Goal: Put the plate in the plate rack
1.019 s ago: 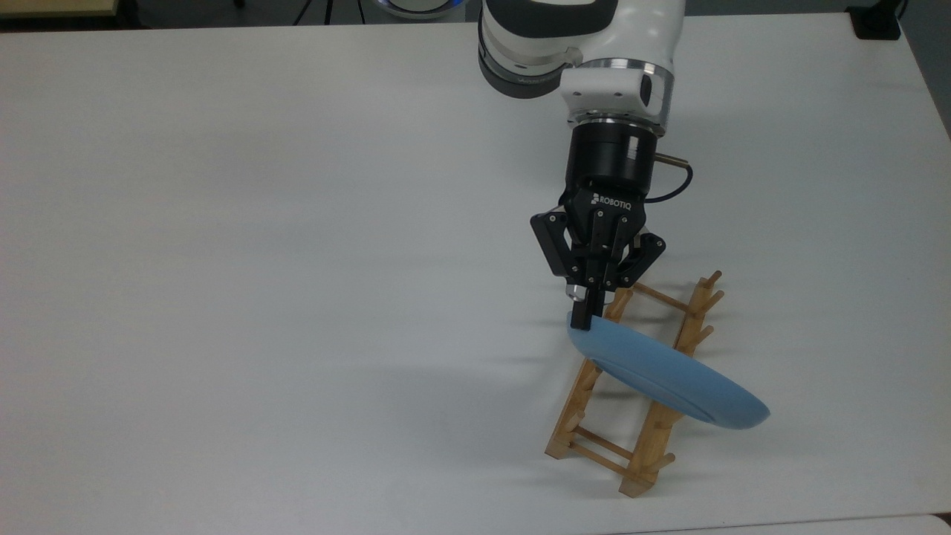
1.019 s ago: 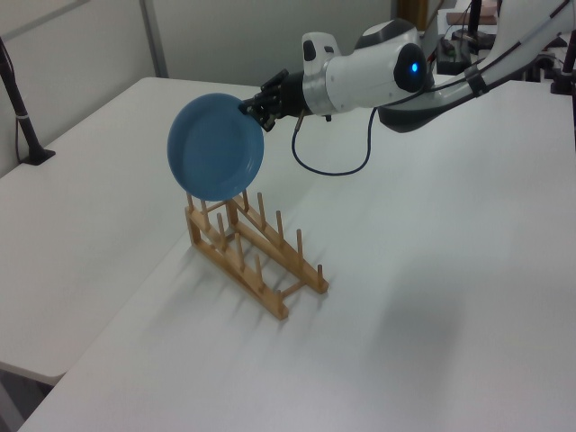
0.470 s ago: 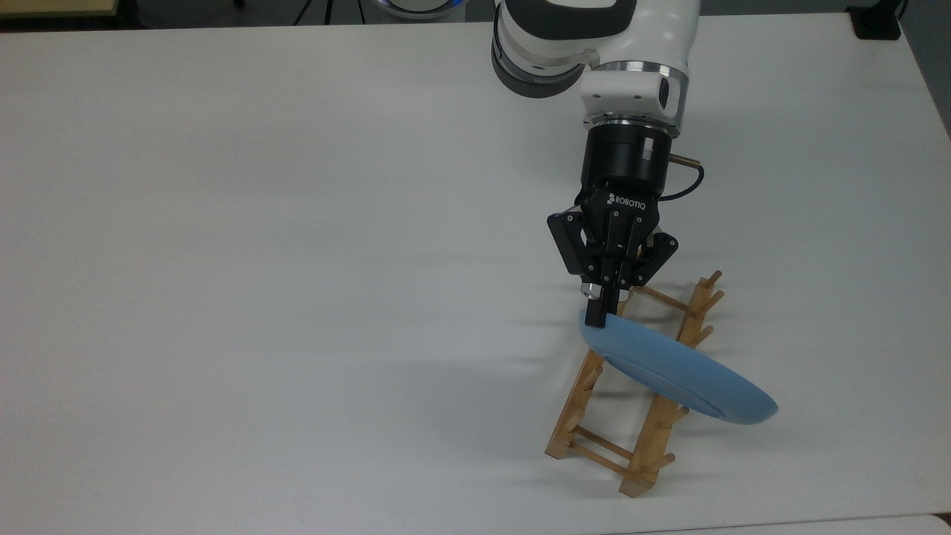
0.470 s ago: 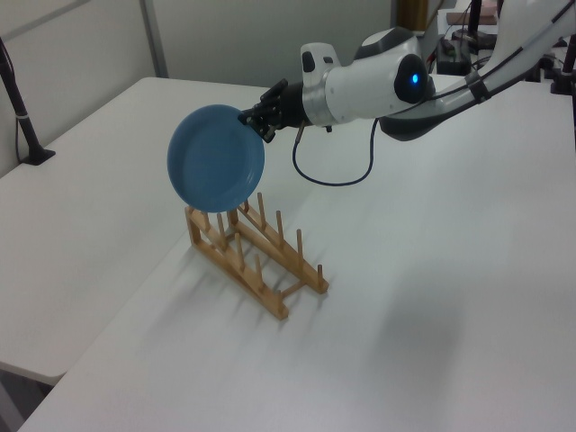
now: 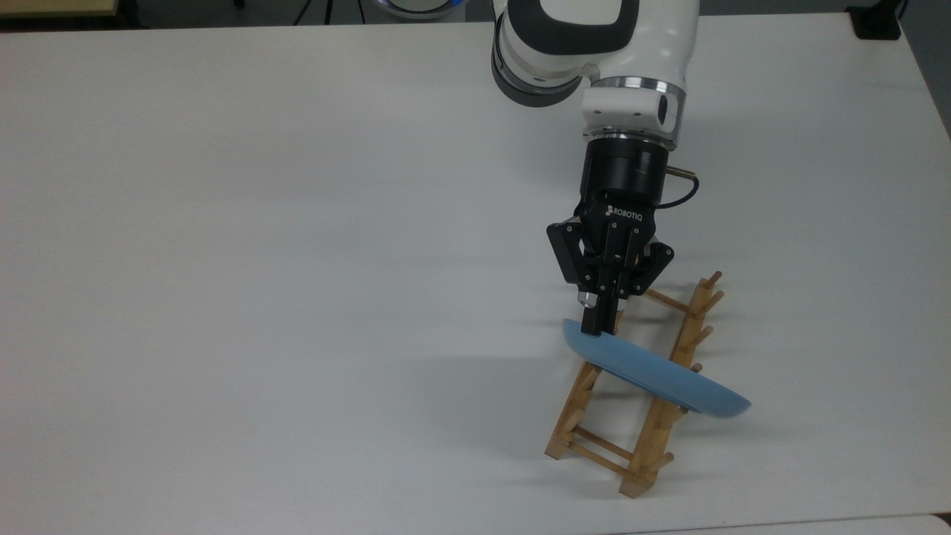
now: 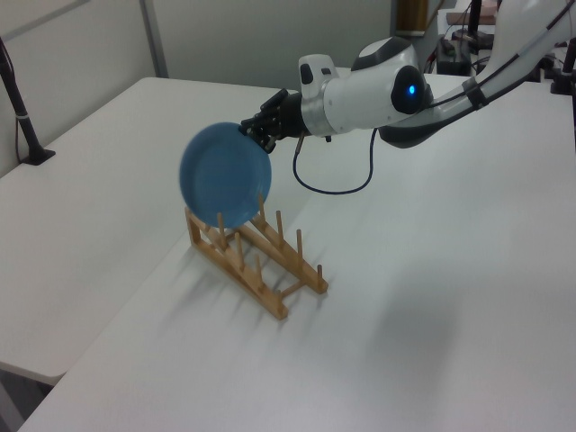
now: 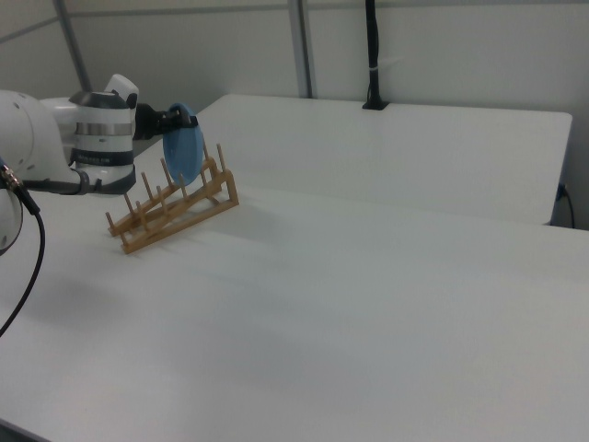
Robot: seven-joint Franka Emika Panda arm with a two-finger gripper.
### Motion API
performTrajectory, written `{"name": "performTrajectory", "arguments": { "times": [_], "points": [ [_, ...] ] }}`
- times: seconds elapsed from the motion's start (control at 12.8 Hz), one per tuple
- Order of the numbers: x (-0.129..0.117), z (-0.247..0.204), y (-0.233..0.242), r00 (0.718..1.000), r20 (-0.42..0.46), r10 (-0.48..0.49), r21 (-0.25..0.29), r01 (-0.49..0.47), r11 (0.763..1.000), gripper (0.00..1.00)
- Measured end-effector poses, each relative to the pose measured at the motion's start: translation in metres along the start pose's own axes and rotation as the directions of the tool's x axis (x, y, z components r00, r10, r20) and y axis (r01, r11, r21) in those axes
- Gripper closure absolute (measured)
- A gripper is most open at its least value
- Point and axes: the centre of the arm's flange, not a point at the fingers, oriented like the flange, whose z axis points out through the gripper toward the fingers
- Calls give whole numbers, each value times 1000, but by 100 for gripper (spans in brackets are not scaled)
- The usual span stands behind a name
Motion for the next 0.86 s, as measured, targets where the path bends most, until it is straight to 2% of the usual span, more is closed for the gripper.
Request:
{"name": "performTrajectory", "arguments": {
  "times": [0.08,0.16,0.39,0.55,0.86],
  "points": [
    [-1,1,0,1000,1,0,0,0,1000,85],
    [-1,1,0,1000,2,0,-1,0,1000,75],
    [-4,3,0,1000,7,0,0,0,1000,41],
    [-5,4,-1,1000,8,0,0,0,1000,40],
    [-3,4,1,1000,5,4,-4,-4,1000,5]
  ]
}}
